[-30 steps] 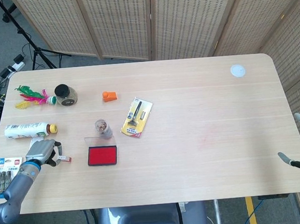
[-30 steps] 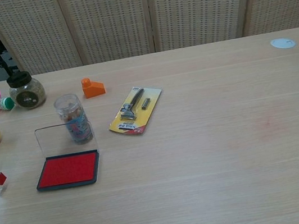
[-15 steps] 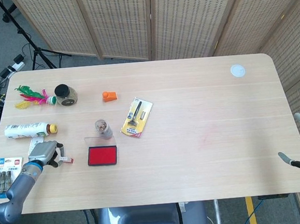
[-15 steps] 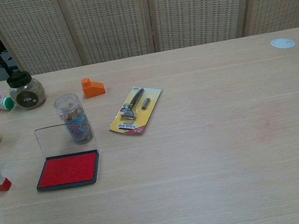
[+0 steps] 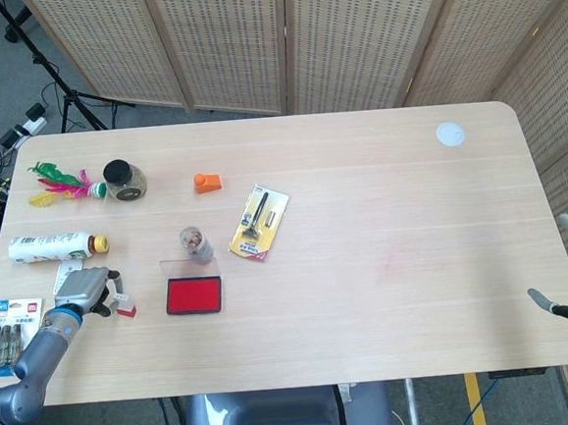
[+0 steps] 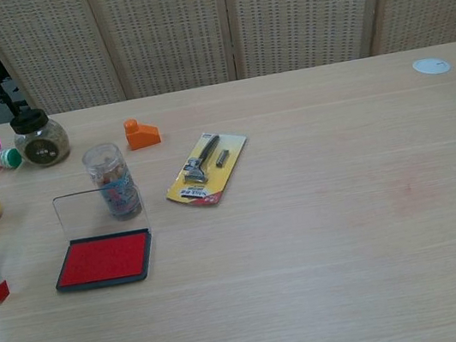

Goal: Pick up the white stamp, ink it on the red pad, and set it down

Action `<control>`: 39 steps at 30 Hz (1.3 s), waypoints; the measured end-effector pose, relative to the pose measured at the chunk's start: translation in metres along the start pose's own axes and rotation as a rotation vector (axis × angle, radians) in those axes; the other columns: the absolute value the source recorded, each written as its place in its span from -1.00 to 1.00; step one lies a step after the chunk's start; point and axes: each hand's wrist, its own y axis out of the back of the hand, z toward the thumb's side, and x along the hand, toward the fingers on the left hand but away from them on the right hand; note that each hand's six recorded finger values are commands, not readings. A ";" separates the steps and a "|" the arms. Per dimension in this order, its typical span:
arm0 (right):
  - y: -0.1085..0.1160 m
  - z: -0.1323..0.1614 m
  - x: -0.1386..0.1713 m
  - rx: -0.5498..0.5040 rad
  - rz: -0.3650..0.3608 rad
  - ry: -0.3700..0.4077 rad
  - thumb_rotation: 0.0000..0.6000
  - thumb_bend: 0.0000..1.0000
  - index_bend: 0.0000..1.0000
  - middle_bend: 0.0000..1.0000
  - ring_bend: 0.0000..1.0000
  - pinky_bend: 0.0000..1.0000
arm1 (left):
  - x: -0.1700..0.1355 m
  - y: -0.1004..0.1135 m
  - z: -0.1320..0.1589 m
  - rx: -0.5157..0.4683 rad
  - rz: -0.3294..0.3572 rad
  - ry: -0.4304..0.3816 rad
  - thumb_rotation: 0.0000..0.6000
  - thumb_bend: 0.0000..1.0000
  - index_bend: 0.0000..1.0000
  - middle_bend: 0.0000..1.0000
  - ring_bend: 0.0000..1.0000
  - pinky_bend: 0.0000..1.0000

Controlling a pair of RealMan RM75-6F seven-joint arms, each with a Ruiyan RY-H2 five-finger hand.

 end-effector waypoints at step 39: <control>0.005 0.000 0.002 -0.010 -0.014 0.001 1.00 -1.00 -1.00 -1.00 -1.00 -1.00 | -0.087 0.066 -0.024 -0.014 0.267 -0.069 1.00 -0.97 -0.94 -1.00 -1.00 -0.81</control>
